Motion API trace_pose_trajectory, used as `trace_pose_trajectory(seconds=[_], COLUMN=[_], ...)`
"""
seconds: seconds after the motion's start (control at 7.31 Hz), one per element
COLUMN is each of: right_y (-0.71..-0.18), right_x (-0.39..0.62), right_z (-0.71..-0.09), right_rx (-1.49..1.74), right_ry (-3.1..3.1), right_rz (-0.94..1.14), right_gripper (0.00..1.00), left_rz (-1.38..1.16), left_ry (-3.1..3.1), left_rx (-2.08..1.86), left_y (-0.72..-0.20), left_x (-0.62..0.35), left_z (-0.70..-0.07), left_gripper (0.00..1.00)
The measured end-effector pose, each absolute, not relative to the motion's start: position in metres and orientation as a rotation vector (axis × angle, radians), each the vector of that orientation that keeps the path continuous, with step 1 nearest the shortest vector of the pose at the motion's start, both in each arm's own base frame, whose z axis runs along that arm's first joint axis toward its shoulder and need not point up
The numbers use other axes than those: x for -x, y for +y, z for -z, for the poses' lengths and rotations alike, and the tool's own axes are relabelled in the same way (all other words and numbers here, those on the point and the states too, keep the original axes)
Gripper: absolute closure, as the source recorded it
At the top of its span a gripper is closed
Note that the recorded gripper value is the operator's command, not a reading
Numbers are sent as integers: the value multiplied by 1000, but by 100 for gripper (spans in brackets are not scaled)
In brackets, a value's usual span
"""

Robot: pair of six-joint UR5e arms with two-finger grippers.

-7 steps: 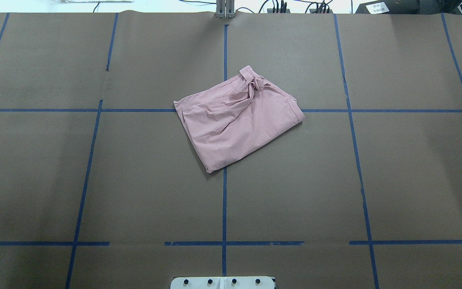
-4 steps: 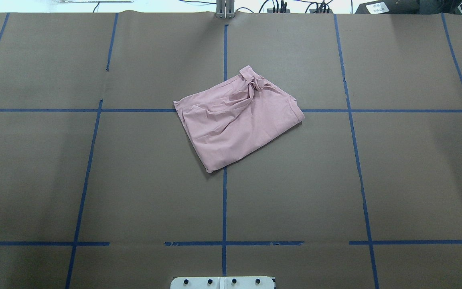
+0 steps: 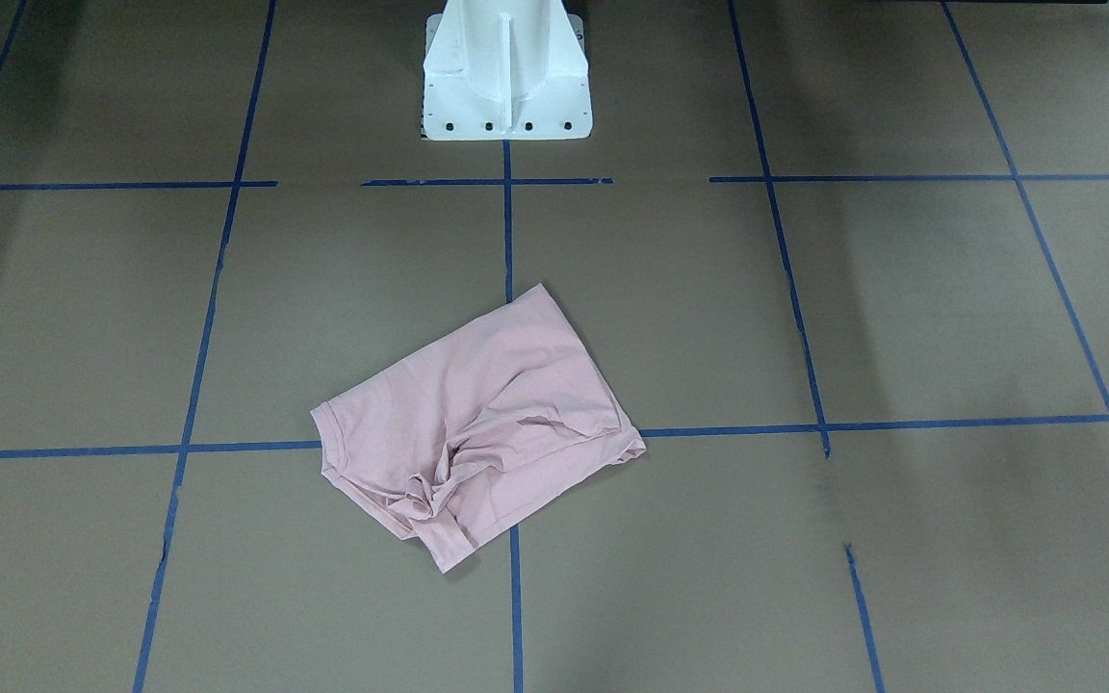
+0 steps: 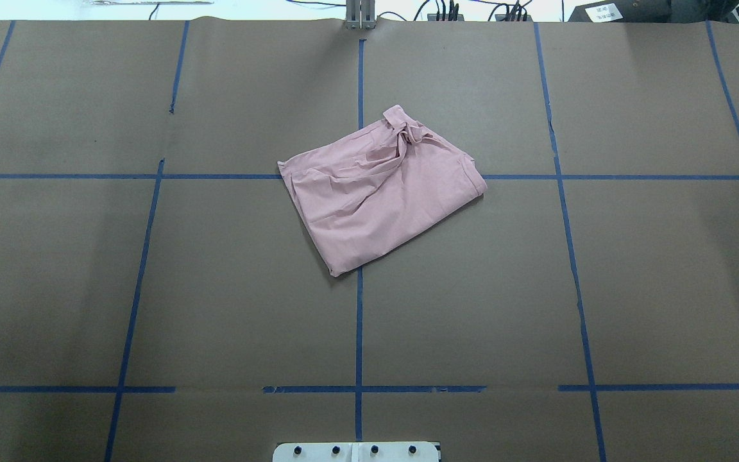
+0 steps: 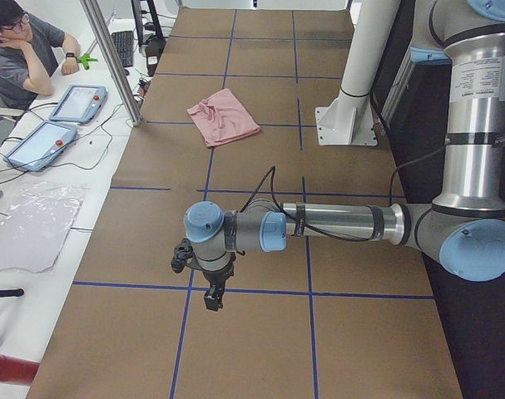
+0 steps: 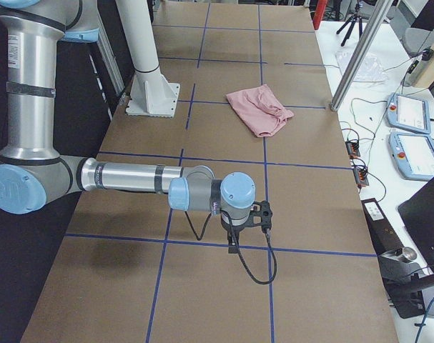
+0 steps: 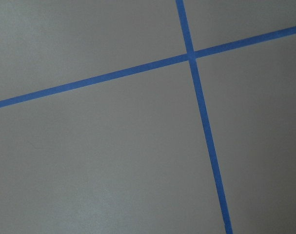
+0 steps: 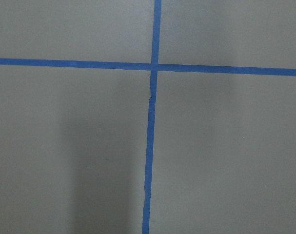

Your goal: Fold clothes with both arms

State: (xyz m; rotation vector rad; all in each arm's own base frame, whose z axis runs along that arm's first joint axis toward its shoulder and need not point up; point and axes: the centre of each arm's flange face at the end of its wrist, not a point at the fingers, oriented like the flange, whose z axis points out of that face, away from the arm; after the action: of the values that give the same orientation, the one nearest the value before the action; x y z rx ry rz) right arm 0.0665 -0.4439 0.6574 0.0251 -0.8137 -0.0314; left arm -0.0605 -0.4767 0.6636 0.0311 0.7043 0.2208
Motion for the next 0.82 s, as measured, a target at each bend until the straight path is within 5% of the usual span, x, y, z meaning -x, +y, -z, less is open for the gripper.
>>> trace_pose_trajectory(seconds=[0.82], right_y=[-443], right_x=[-68], right_z=[-658], right_rx=[-24], right_ry=[-812], right_rz=[26], right_gripper=[0], left_rz=[-11], left_ry=[769], left_rx=[50], left_y=[-477], left_x=[56], left_z=[-664], left_gripper=[0])
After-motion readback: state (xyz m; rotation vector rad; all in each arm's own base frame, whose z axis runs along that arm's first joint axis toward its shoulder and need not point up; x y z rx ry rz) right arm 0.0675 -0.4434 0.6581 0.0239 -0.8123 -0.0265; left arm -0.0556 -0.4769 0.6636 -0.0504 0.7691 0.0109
